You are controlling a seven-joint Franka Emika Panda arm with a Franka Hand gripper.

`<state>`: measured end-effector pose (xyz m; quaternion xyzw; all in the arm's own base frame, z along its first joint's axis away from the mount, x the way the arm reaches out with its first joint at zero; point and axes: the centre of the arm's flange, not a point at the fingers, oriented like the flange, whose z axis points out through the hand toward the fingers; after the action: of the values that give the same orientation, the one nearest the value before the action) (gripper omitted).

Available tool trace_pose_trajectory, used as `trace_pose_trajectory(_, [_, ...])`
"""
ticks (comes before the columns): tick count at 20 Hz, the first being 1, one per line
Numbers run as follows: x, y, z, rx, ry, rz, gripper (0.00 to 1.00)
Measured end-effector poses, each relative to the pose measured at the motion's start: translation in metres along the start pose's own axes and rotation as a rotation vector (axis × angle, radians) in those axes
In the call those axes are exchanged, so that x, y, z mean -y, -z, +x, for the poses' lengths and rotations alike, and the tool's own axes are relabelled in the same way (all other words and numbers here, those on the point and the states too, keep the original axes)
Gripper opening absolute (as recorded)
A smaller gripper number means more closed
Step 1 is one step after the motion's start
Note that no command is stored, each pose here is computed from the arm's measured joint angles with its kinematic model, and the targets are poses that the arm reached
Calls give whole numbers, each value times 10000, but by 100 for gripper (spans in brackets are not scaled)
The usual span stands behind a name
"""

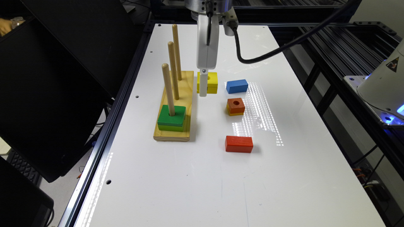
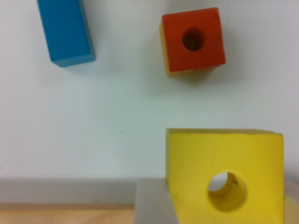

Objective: Pick up yellow block.

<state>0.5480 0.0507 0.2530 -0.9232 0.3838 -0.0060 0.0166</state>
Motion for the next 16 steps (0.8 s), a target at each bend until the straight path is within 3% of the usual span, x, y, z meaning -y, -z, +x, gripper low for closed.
trace_pose_trajectory(2, [6, 27, 5, -33, -1, 32, 0])
trace_pose_trajectory(5, [19, 294, 3, -131, -13, 66, 0])
trace_pose_trajectory(8, [4, 514, -31, -144, -29, 32, 0])
trace_pose_trajectory(12, [0, 492, -34, -107, -36, 5, 0])
trace_pose_trajectory(14, [12, 536, -23, -146, -38, 43, 0])
trace_pose_trajectory(16, [25, 722, -20, -194, -50, 72, 0])
